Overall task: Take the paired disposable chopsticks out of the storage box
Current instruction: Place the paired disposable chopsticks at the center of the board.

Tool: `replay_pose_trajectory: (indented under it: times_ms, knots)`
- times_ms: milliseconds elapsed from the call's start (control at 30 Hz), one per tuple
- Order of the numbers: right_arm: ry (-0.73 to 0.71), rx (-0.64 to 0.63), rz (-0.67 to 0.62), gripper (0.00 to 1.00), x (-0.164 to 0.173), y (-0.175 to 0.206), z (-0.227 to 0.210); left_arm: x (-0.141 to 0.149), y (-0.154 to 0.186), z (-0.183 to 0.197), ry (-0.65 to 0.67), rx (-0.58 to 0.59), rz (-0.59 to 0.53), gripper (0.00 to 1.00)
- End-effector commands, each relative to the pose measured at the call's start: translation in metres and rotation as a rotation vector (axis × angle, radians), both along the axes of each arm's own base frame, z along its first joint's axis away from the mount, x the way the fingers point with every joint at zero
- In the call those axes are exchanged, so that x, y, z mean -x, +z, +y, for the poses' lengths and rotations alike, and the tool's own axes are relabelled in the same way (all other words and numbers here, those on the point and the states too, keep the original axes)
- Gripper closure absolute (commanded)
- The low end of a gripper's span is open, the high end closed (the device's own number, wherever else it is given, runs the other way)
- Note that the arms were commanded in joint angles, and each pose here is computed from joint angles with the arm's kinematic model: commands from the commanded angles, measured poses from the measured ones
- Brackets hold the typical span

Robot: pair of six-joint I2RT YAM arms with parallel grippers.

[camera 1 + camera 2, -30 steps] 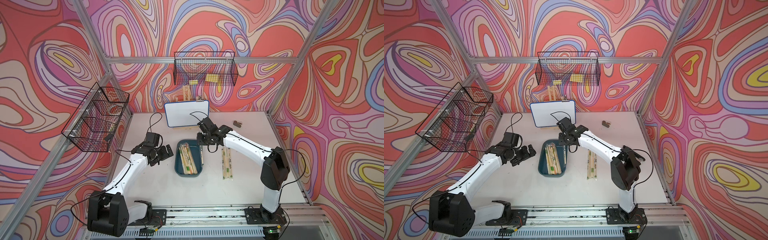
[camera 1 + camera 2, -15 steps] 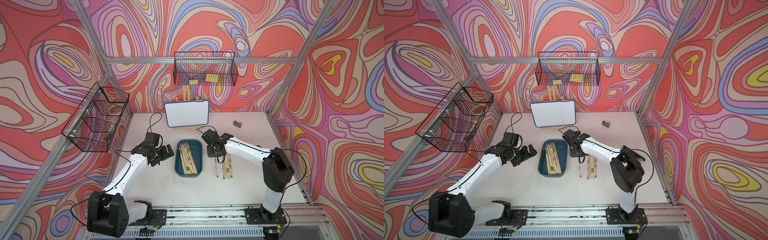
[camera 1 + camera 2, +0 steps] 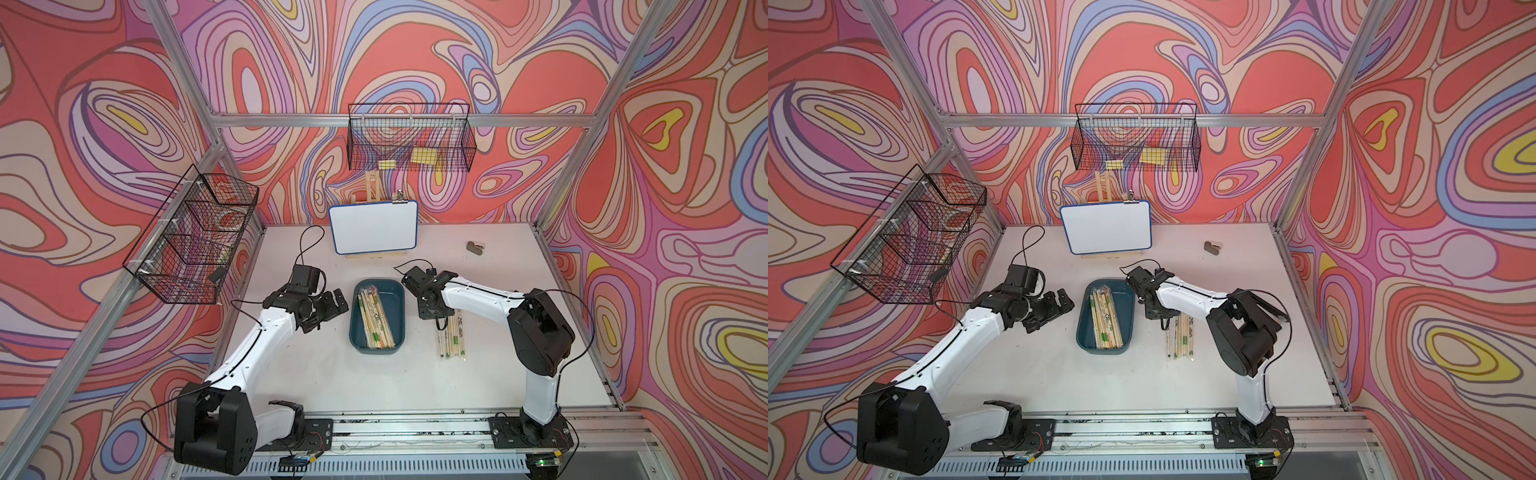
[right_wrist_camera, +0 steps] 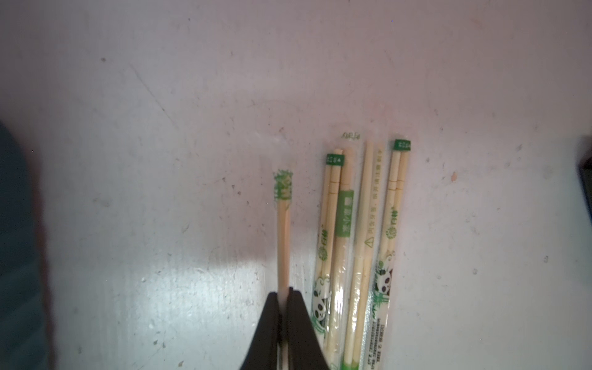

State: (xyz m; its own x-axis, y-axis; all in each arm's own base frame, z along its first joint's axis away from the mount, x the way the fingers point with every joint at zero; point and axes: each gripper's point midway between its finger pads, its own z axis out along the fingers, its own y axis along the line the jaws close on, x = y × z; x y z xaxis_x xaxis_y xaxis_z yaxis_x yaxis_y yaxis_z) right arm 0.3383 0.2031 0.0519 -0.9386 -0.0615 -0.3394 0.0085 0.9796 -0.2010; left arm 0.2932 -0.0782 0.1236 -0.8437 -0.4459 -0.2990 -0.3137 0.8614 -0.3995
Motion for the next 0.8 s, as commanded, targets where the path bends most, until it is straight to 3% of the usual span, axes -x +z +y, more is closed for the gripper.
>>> replay_pose_trajectory:
  times_ms: [0, 433, 633, 767]
  knots:
    - [-0.024, 0.048, 0.002, 1.00, 0.000, -0.008, -0.011, 0.001, 0.005, -0.001, -0.002, 0.000, -0.013, 0.00]
    - [-0.037, 0.061, 0.015, 1.00, -0.003, -0.019, -0.016, 0.002, 0.004, 0.000, -0.002, -0.009, -0.007, 0.00]
    - [-0.042, 0.061, 0.009, 0.85, -0.004, -0.017, -0.016, 0.001, 0.005, 0.000, -0.005, -0.008, -0.010, 0.00]
    - [-0.041, 0.045, 0.005, 0.81, -0.004, -0.014, -0.014, 0.001, 0.004, 0.000, -0.005, -0.008, -0.007, 0.00]
